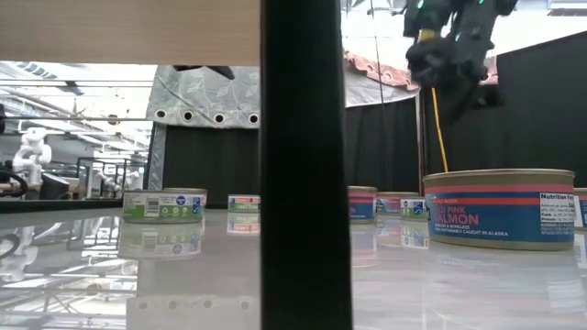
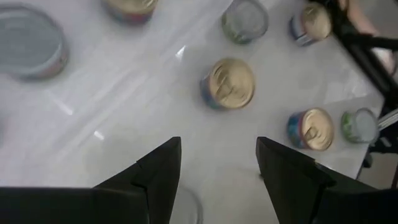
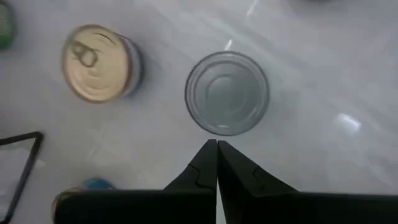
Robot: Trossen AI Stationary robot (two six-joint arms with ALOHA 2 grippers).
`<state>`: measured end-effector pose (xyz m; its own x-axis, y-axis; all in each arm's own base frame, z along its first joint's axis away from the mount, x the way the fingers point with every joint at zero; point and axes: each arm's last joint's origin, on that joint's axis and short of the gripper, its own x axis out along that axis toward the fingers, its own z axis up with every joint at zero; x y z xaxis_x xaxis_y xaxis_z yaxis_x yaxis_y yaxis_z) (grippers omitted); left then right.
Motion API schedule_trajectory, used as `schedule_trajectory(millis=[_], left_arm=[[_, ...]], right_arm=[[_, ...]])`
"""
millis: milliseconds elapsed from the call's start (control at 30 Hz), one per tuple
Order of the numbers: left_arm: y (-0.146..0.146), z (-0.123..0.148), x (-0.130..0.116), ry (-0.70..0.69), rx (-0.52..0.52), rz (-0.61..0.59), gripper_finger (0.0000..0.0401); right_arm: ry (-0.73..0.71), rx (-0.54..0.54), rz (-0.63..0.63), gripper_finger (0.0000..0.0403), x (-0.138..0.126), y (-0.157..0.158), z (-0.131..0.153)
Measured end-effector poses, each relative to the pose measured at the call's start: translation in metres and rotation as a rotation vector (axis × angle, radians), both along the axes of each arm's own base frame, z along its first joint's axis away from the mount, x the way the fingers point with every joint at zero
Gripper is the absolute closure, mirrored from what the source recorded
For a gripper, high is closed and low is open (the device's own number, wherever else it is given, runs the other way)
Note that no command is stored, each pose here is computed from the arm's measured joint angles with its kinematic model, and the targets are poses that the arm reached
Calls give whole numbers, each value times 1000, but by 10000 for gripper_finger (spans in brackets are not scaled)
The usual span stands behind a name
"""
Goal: Stack canned seafood by type on shelf
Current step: Put the green tuna can on the shelf
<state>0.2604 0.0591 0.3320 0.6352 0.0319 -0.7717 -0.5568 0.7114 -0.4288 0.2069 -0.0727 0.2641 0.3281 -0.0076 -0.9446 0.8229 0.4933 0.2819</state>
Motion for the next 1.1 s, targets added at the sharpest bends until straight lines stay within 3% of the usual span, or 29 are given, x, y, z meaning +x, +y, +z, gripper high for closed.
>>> schedule_trajectory(millis=[167, 433, 1100], left_arm=[[-2, -4, -6, 72, -55, 30, 186], [-4, -6, -7, 96, -53, 14, 186], [-4, -6, -7, 94, -50, 30, 186]], right_arm=[[94, 91, -16, 403, 7, -8, -32], [148, 106, -20, 403, 17, -20, -64], [157, 53, -79, 402, 10, -44, -67]])
